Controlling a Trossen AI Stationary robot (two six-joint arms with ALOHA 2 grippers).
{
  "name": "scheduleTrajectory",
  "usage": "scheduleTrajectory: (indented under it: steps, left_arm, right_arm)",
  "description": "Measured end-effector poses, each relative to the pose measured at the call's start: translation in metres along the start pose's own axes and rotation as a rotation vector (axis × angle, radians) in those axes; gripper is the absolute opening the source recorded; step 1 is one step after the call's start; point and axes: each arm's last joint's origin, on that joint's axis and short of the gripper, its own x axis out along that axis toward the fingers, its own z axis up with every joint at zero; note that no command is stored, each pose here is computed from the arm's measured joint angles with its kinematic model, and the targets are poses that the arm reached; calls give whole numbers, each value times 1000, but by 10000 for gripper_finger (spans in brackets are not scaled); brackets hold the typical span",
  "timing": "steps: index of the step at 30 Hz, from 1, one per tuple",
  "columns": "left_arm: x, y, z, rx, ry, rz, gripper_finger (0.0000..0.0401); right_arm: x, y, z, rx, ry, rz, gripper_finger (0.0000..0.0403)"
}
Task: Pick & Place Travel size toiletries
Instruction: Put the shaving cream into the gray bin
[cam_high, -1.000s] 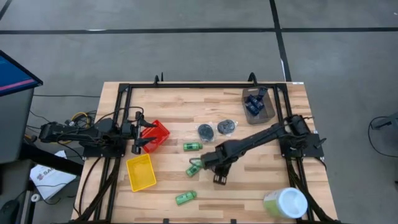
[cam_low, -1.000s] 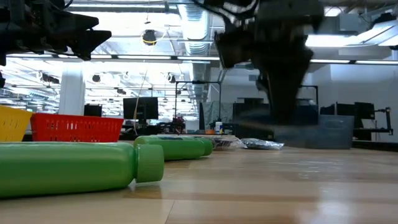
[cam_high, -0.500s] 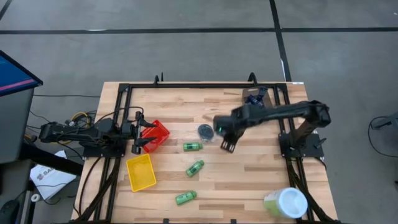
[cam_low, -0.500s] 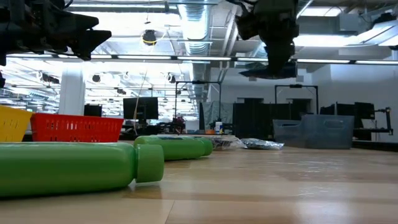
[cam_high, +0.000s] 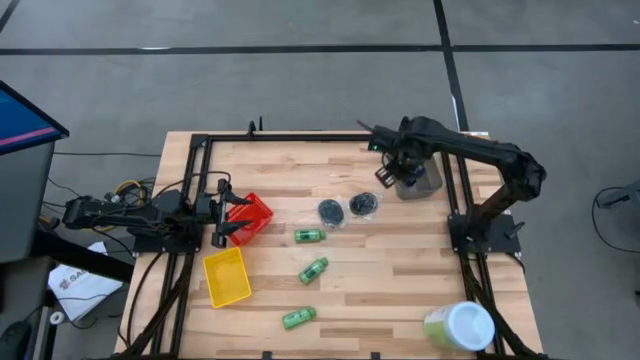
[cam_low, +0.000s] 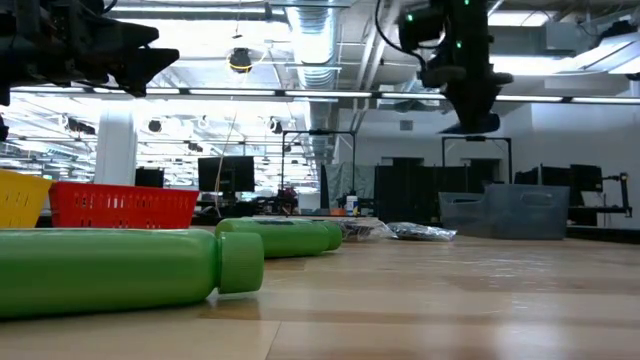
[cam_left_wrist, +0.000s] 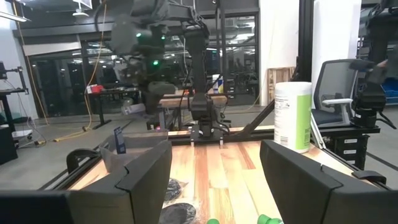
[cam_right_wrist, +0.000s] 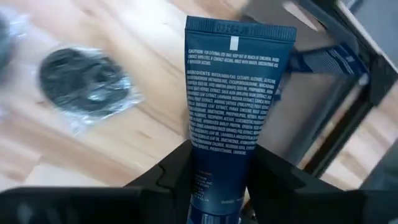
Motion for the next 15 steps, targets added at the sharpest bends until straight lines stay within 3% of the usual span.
scheduleTrajectory:
  steps: [7, 15]
  left_arm:
    - [0, 0, 0, 0, -4, 1, 242]
    - [0, 0, 0, 0, -5, 0, 242]
  right_arm:
    - [43, -24, -1, 199, 117, -72, 123]
    - [85, -39, -7, 376, 155, -128, 123]
